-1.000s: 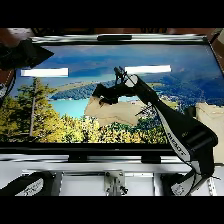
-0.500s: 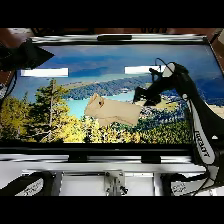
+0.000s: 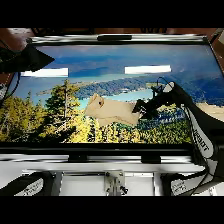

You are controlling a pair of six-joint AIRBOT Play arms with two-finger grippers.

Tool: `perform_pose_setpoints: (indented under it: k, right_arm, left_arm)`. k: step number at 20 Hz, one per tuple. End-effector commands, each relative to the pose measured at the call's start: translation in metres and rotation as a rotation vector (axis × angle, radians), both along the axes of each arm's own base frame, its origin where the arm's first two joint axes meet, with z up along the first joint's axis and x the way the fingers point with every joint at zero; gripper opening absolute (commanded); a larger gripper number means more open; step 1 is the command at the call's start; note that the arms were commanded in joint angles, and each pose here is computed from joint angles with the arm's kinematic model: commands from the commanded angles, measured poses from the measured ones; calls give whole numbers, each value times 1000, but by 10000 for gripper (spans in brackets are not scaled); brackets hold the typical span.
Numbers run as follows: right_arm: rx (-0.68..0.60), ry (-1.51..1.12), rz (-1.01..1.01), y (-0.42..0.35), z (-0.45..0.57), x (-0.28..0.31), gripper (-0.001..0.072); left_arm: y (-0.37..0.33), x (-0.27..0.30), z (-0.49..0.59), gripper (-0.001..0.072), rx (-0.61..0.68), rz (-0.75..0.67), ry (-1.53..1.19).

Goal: Fold the shirts.

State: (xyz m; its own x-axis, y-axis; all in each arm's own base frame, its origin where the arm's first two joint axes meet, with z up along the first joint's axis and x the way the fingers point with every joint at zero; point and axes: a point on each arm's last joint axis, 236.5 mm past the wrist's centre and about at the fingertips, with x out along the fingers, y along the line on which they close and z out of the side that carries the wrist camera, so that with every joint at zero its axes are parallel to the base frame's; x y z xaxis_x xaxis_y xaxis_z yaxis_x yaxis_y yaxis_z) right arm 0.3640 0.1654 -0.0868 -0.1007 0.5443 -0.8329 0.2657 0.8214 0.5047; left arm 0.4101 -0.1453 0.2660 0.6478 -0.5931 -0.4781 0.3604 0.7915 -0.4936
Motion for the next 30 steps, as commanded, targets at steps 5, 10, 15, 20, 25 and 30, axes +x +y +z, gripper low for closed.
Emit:
perform_pose_setpoints:
  k: [5,10,15,20,25,30]
  right_arm:
    - [152,-92,9,63,2,12,61]
    - [287,-320,77,56,106,38,60]
    - [89,-394,60,-35,201,39,60]
    - [-180,-520,-80,-160,257,49,60]
    - [-311,-687,-288,-264,283,74,59]
    - [-443,-750,-378,-332,281,83,60]
  left_arm:
    - [1,0,-1,34,4,1,3]
    - [1,0,-2,34,4,1,4]
    - [1,0,-2,34,4,0,4]
    - [1,0,-2,35,4,0,4]
    - [0,0,-1,34,4,0,4]
    - [0,0,-1,34,3,0,4]
